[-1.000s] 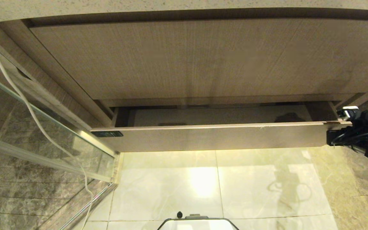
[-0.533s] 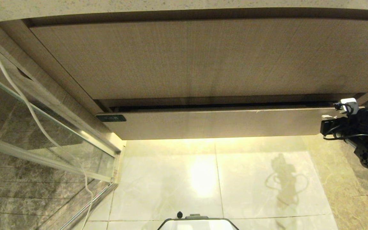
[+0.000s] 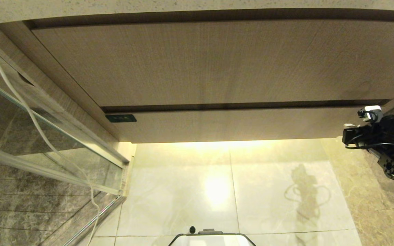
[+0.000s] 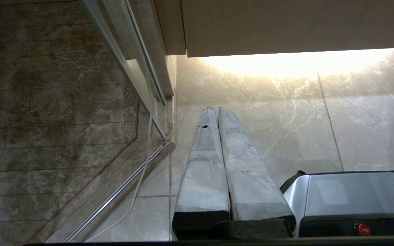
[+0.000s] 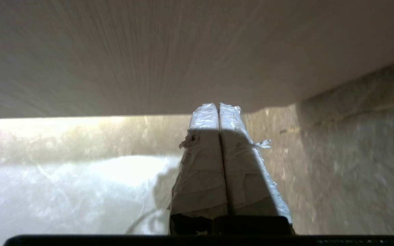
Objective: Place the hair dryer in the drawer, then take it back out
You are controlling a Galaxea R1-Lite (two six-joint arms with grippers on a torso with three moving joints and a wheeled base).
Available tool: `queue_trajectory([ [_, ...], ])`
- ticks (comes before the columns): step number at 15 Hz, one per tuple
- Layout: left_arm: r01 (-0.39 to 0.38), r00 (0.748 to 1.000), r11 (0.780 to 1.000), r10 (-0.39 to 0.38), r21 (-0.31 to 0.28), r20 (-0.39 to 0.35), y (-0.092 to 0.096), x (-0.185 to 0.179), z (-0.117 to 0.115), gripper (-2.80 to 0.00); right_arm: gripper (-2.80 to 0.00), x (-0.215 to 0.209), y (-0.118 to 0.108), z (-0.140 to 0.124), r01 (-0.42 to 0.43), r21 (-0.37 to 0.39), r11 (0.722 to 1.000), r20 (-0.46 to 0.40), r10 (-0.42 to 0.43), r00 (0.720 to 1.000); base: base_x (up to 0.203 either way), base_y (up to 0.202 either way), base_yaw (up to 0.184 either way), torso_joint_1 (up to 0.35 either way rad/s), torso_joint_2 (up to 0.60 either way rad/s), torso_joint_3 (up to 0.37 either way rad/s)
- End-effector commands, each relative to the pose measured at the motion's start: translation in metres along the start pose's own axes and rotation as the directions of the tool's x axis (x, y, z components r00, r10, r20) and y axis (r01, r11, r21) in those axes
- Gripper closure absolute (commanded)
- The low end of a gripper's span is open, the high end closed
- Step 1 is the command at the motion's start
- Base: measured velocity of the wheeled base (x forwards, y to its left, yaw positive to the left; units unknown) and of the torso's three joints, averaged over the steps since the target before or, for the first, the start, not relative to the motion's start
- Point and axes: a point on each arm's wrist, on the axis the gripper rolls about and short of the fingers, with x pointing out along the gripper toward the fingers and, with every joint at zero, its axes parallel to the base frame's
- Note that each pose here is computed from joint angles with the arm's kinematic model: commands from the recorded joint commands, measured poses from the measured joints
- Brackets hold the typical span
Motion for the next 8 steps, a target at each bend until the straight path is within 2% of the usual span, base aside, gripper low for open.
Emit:
queue_trajectory([
  [1, 0.000, 1.000, 1.000, 0.000, 0.000, -0.001, 0.000, 0.000, 0.000, 0.00, 0.00, -0.020, -0.004, 0.036, 0.003, 0.014, 1.000, 0.016, -0.003, 1.000, 0.000, 0.000, 0.000, 0.000, 0.00, 0.000],
  [4, 0.000, 1.000, 1.000, 0.000, 0.000, -0.001, 0.000, 0.000, 0.000, 0.00, 0.00, -0.070, -0.006, 0.079, -0.005, 0.056, 0.998, -0.035, 0.007, 0.999, 0.000, 0.000, 0.000, 0.000, 0.00, 0.000],
  [8, 0.000, 1.000, 1.000, 0.000, 0.000, 0.000, 0.000, 0.000, 0.000, 0.00, 0.00, -0.167, 0.004, 0.102, -0.021, 0.092, 0.996, -0.174, 0.037, 0.984, 0.000, 0.000, 0.000, 0.000, 0.00, 0.000],
])
